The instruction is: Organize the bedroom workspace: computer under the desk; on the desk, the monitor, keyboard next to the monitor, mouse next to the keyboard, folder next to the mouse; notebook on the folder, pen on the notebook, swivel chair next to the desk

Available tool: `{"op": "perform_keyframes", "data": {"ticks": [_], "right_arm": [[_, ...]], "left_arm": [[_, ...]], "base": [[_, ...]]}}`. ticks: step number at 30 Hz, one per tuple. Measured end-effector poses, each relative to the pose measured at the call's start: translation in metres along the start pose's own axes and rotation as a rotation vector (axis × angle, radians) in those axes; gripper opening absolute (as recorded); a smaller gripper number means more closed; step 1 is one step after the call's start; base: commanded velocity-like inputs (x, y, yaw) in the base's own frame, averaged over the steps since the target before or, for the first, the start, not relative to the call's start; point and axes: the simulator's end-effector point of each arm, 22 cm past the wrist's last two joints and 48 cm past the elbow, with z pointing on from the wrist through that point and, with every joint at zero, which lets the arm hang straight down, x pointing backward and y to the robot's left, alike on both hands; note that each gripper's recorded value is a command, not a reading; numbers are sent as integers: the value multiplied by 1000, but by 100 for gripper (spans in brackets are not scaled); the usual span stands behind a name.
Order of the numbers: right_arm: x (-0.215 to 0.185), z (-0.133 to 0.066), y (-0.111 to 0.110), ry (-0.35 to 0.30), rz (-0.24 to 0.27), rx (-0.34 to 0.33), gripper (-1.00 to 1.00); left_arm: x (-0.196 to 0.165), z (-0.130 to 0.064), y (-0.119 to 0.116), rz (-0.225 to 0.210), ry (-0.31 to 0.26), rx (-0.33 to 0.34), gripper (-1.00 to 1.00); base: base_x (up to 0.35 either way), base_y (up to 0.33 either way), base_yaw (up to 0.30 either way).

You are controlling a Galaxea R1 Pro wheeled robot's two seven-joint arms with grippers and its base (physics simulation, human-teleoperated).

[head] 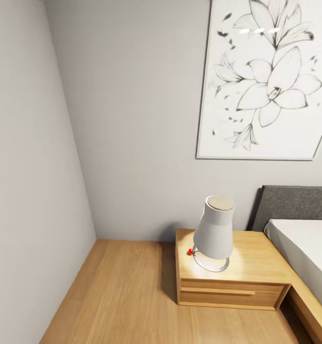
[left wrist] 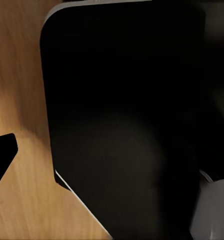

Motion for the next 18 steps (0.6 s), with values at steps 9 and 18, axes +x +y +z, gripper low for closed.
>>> {"op": "perform_keyframes", "data": {"ticks": [9, 18], "right_arm": [[-95, -24, 0, -362, -7, -3, 100], [-254, -78, -11, -754, -20, 11, 100]], "left_arm": [[-68, -18, 3, -2, -145, -5, 100], [-179, -61, 9, -2, -395, -14, 100]], "base": [[0, 0, -44], [0, 0, -210]]}}
